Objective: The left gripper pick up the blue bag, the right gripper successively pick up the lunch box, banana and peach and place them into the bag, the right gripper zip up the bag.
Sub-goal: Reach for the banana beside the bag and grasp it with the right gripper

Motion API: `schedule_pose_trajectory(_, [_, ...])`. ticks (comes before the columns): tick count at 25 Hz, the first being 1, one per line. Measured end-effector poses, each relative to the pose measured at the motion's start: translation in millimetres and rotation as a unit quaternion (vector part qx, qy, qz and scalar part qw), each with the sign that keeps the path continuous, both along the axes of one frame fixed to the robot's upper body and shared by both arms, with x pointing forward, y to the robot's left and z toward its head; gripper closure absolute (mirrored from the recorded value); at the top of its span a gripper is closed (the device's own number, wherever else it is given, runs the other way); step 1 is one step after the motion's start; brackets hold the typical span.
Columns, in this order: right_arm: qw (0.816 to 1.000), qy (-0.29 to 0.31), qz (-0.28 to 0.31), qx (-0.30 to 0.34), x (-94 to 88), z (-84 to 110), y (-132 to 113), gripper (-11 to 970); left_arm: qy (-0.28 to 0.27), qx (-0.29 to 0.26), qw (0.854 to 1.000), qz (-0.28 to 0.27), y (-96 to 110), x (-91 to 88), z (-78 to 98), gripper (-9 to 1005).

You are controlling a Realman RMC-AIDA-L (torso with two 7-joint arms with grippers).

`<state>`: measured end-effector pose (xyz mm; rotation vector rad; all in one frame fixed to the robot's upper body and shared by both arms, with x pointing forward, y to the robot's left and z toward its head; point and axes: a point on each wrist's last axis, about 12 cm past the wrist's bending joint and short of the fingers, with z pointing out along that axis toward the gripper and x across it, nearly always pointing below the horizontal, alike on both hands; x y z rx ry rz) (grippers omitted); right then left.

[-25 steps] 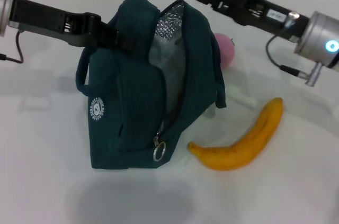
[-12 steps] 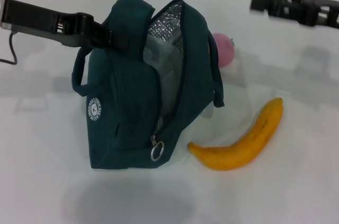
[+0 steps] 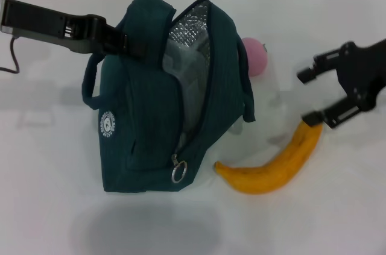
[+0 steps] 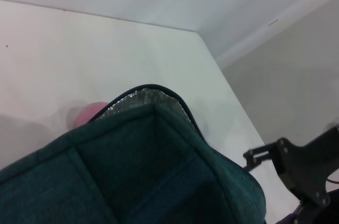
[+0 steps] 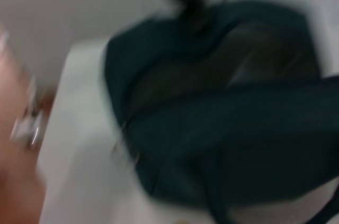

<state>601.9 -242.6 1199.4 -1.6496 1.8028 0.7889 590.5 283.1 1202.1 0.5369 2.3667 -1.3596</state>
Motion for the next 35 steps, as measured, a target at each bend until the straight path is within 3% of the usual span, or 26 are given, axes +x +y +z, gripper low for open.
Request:
schedule_pose_trajectory(7, [0.981, -0.067, 0.069, -0.167, -6.9, -5.9, 42, 87, -0.005, 0.002, 1.000, -0.003, -1, 0.5, -0.4, 963])
schedule_pose_trajectory(12, [0.961, -0.106, 0.121, -0.225, -12.5, -12.3, 64, 88, -0.001, 0.000, 1.000, -0.001, -3, 1.2, 0.3, 963])
schedule_pose_trajectory(22, [0.938, -0.160, 0.178, -0.249, -14.5, -23.5, 89, 89, 0.005, -0.003, 1.000, 0.000, -5, 1.2, -0.1, 963])
schedule_pose_trajectory(35, [0.934, -0.137, 0.206, -0.258, -21.3, -28.7, 102, 90, 0.007, -0.004, 1.000, 0.002, -5, 1.3, 0.4, 963])
